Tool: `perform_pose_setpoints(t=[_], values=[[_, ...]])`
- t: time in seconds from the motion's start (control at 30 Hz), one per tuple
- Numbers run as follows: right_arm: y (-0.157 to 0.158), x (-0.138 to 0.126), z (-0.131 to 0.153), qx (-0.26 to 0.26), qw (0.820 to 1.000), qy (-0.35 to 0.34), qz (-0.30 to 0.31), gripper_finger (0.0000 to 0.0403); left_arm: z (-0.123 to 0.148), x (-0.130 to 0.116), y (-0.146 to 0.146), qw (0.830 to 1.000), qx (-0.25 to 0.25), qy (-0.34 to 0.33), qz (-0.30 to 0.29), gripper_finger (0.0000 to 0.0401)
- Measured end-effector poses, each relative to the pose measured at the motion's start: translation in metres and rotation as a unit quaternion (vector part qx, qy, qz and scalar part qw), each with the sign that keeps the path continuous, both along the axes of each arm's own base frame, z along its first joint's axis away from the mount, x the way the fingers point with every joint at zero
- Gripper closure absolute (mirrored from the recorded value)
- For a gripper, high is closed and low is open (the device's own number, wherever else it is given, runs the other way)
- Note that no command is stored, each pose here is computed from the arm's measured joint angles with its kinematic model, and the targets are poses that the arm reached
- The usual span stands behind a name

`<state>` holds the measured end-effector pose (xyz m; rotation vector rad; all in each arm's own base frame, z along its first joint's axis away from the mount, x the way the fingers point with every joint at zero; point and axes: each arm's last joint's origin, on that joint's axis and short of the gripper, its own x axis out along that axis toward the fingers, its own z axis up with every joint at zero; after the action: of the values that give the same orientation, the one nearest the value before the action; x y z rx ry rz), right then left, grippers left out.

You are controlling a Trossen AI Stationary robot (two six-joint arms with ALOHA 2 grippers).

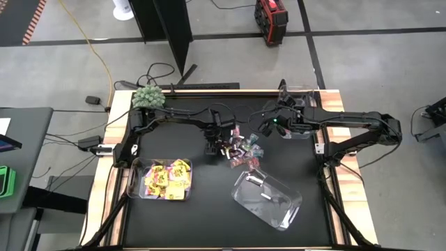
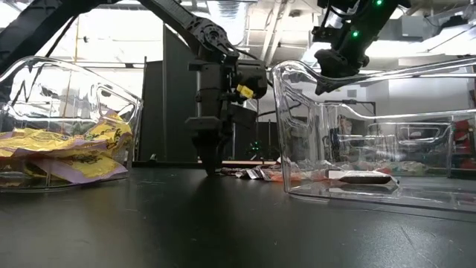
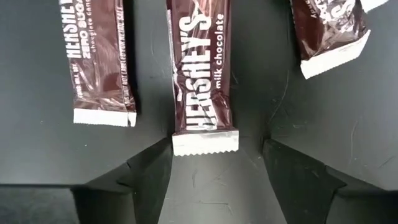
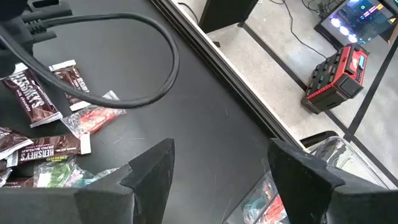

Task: Sort candy
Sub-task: Put the brown candy in the bottom right transparent container

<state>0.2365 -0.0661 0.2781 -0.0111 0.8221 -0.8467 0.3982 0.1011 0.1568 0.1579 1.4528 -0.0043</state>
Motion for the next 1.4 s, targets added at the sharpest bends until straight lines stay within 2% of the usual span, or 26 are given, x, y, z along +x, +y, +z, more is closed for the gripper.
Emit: perform_pose_setpoints(t=[0.27, 0.63, 0.97, 1.13, 1.4], values=[[0.0, 0.0, 0.0, 0.0, 1.0, 0.0, 0.0, 0.0129, -0.001, 0.001, 0.004, 1.0, 0.005, -0.011, 0.011, 0.017], [0.0, 0.0, 0.0, 0.0, 1.0, 0.0, 0.0, 0.0129, -0.001, 0.004, 0.01, 0.999, 0.002, -0.036, 0.02, 0.0274], [0.0, 0.0, 0.0, 0.0, 1.0, -0.001, 0.0, 0.0129, -0.001, 0.005, 0.011, 0.999, 0.001, -0.041, 0.013, 0.0342], [0.0, 0.0, 0.0, 0.0, 1.0, 0.0, 0.0, 0.0129, -0.001, 0.005, 0.012, 0.999, -0.002, -0.042, 0.013, 0.0392], [0.0, 0.0, 0.0, 0.0, 1.0, -0.001, 0.0, 0.0129, -0.001, 0.005, 0.012, 0.999, -0.004, -0.044, 0.015, 0.04]])
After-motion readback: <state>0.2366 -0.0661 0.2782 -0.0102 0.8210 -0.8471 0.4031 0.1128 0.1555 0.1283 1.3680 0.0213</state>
